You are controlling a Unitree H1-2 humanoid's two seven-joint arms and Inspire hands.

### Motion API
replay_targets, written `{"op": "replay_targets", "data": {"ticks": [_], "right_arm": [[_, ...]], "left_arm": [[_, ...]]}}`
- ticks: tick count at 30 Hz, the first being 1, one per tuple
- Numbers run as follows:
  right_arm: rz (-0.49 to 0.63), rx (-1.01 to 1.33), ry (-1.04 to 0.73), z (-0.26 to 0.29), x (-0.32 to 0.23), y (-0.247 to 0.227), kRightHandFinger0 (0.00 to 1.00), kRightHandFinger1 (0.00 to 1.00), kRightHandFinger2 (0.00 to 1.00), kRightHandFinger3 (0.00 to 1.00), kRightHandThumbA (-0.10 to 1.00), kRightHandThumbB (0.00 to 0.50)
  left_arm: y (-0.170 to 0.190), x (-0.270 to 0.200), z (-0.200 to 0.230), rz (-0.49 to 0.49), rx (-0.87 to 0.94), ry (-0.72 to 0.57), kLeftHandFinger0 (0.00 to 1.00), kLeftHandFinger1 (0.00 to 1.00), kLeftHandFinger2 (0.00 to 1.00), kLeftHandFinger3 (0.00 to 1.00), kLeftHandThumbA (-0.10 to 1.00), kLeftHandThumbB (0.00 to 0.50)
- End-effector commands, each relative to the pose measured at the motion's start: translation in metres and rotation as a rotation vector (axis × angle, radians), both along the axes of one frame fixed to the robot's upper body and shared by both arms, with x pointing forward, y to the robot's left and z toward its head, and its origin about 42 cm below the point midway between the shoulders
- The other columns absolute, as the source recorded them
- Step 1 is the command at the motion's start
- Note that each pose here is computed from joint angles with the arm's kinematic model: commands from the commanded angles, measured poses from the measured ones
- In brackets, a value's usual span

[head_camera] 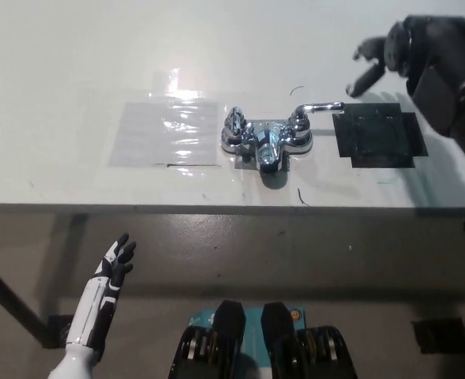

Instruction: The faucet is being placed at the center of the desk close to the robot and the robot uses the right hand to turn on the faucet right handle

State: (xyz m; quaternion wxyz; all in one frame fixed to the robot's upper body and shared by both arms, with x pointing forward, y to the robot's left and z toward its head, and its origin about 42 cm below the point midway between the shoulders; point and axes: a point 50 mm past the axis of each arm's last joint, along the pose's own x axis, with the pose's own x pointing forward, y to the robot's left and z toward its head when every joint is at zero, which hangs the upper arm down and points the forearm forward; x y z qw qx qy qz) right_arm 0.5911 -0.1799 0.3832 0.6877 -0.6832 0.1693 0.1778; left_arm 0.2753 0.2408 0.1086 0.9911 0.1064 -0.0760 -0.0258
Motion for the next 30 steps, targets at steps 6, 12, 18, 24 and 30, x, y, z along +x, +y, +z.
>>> {"op": "replay_targets", "data": {"ticks": [6,12,18,24,30], "right_arm": [[0.049,0.055,-0.658,0.190,-0.111,-0.073,1.00,1.00,1.00,1.00,0.66,0.360],[0.097,0.305,-1.255,0.206,-0.241,-0.122,1.00,1.00,1.00,1.00,1.00,0.181],[0.229,0.640,-1.538,0.171,-0.328,-0.139,1.00,1.00,1.00,1.00,1.00,0.222],[0.350,0.829,-1.575,0.106,-0.372,-0.129,1.00,1.00,1.00,1.00,1.00,0.240],[0.503,0.863,-1.705,0.102,-0.390,-0.128,1.00,1.00,1.00,1.00,1.00,0.227]], "left_arm": [[0.002,0.006,0.011,-0.019,-0.003,-0.060,1.00,1.00,1.00,1.00,1.00,0.070],[0.004,0.007,0.011,-0.017,-0.004,-0.054,1.00,1.00,1.00,1.00,1.00,0.097],[0.008,0.017,0.016,-0.006,0.006,-0.072,1.00,1.00,1.00,1.00,1.00,0.091],[0.009,0.021,0.017,-0.009,0.002,-0.058,1.00,1.00,1.00,1.00,1.00,0.113],[0.010,0.041,0.027,-0.007,0.003,-0.086,1.00,1.00,1.00,1.00,1.00,0.091]]}}
